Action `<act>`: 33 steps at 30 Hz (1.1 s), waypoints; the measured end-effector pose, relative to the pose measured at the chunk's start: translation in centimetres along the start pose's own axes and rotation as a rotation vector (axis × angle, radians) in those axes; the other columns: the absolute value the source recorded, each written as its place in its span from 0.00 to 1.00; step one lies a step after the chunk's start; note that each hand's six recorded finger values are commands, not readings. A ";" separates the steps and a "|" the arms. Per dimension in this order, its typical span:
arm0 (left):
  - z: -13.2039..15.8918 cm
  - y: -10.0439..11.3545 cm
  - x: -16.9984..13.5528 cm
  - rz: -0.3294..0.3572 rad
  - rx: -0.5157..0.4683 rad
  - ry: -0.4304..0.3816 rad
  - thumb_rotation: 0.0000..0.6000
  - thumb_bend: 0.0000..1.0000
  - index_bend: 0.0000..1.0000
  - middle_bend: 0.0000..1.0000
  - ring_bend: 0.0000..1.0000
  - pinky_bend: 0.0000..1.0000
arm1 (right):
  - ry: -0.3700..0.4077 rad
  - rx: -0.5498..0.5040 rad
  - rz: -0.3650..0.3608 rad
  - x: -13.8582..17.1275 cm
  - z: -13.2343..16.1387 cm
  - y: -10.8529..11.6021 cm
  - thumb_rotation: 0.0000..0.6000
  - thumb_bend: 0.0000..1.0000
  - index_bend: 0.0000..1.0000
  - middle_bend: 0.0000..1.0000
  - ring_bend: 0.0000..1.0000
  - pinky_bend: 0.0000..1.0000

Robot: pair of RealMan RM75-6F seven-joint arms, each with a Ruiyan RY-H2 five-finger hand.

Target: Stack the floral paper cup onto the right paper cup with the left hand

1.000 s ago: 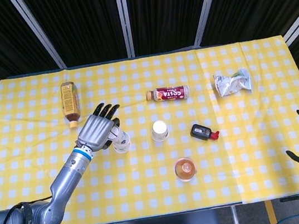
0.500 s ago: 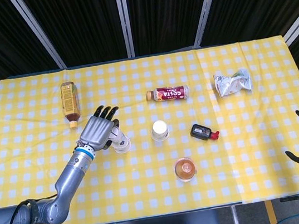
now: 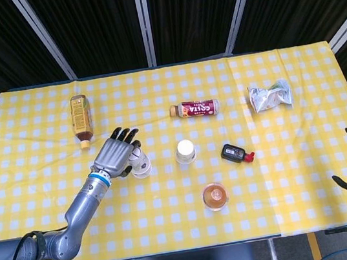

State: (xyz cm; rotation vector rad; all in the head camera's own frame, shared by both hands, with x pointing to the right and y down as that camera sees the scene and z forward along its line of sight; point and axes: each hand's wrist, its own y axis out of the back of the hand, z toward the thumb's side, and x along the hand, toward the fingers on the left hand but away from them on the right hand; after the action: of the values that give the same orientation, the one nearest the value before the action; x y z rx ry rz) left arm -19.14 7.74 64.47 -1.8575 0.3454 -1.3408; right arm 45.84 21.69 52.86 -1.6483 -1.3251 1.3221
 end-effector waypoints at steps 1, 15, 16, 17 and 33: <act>0.0 0.1 -0.1 -0.001 0.003 -0.002 1.00 0.22 0.12 0.00 0.00 0.00 | 0.000 0.000 0.000 0.0 0.0 0.0 1.00 0.06 0.07 0.00 0.00 0.00; -1.0 0.0 -1.2 -0.028 0.039 0.008 1.00 0.06 0.11 0.00 0.00 0.00 | 0.006 -0.004 -0.004 0.1 0.2 0.1 1.00 0.06 0.07 0.00 0.00 0.00; -1.1 0.0 -1.1 -0.028 0.044 0.013 1.00 0.07 0.13 0.00 0.00 0.00 | 0.008 -0.005 -0.003 0.1 0.2 0.1 1.00 0.06 0.07 0.00 0.00 0.00; -1.3 0.0 -1.1 -0.026 0.048 0.020 1.00 0.07 0.14 0.00 0.00 0.00 | 0.008 -0.005 -0.003 0.1 0.2 0.1 1.00 0.06 0.07 0.00 0.00 0.00; -0.5 -3.2 2.4 -0.088 0.039 0.051 1.00 0.12 0.23 0.00 0.00 0.00 | 0.001 -0.022 -0.006 0.0 -0.1 0.5 1.00 0.06 0.07 0.00 0.00 0.00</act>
State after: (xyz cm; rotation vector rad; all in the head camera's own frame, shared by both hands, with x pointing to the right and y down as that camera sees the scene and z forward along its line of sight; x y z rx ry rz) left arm -19.32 8.09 68.54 -1.8272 0.2640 -1.4466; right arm 46.09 21.54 52.40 -1.6588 -1.3473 1.3071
